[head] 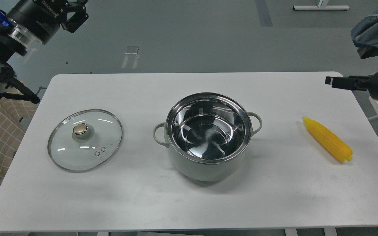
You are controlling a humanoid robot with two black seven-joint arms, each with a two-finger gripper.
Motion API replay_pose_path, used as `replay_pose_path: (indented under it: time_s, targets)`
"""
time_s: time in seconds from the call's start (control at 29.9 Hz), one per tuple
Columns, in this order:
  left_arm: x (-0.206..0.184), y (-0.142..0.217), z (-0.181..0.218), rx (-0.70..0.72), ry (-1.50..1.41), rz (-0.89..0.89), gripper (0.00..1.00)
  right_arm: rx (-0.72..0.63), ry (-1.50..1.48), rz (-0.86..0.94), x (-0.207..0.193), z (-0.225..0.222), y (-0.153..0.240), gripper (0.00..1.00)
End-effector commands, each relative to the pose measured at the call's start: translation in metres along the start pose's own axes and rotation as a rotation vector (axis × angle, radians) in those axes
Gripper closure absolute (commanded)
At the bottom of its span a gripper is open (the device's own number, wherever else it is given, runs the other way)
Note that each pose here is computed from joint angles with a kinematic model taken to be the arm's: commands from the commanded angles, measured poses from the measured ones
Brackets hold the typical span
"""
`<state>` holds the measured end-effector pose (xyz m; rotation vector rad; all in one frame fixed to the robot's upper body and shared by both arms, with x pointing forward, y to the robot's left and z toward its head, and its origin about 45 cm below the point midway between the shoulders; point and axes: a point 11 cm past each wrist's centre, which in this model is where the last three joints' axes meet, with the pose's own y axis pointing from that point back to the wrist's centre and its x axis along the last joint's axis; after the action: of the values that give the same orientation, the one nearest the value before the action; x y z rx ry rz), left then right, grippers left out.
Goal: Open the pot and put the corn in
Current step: 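Lower the right gripper onto the yellow corn cob and grasp it, then lift the corn cob and carry it over the open pot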
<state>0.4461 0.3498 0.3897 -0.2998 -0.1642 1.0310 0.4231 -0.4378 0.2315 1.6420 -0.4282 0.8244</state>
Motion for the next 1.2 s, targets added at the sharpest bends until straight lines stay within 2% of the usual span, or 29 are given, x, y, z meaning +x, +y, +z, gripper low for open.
replay_pose_path:
  time_s: [0.0, 0.27, 0.43, 0.67, 0.7, 0.74, 0.77, 0.84, 0.87, 0.9, 0.94, 0.97, 1.17]
  targets:
    - [-0.003, -0.001, -0.001, -0.001, 0.004, -0.009, 0.03, -0.012, 0.075, -0.071, -0.030, 0.001, -0.008, 0.01]
    - [-0.009, -0.006, -0.005, -0.006, 0.021, -0.017, 0.03, -0.006, 0.106, -0.147, -0.070, -0.007, -0.032, 0.01]
    - [-0.012, -0.007, -0.007, -0.007, 0.027, -0.021, 0.02, -0.010, 0.108, -0.160, -0.079, -0.010, -0.041, 0.01]
    - [-0.012, -0.007, -0.007, -0.006, 0.027, -0.024, 0.02, -0.009, 0.167, -0.225, -0.091, -0.018, -0.052, 0.10]
    - [-0.013, -0.008, -0.006, -0.007, 0.029, -0.027, 0.02, -0.007, 0.176, -0.233, -0.092, -0.020, -0.054, 0.15]
    - [-0.013, -0.007, -0.007, -0.006, 0.028, -0.027, 0.02, -0.011, 0.183, -0.240, -0.093, -0.019, -0.054, 0.29]
    - [-0.013, -0.007, -0.007, -0.007, 0.028, -0.027, 0.02, -0.013, 0.185, -0.242, -0.093, -0.019, -0.054, 0.35]
    - [-0.013, -0.007, -0.007, -0.006, 0.028, -0.026, 0.02, -0.010, 0.190, -0.247, -0.095, -0.021, -0.056, 0.60]
    - [-0.013, -0.007, -0.007, -0.006, 0.028, -0.026, 0.02, -0.010, 0.190, -0.247, -0.095, -0.021, -0.056, 0.60]
    - [-0.013, -0.007, -0.007, -0.007, 0.028, -0.027, 0.02, -0.011, 0.190, -0.246, -0.094, -0.020, -0.055, 0.76]
    - [-0.013, -0.007, -0.007, -0.006, 0.028, -0.026, 0.03, -0.007, 0.190, -0.246, -0.094, -0.021, -0.056, 0.96]
    - [-0.013, -0.007, -0.007, -0.006, 0.027, -0.024, 0.02, -0.005, 0.190, -0.246, -0.094, -0.022, -0.056, 1.00]
    - [-0.014, -0.008, -0.007, -0.006, 0.030, -0.026, 0.02, 0.010, 0.209, -0.203, -0.087, -0.025, -0.057, 1.00]
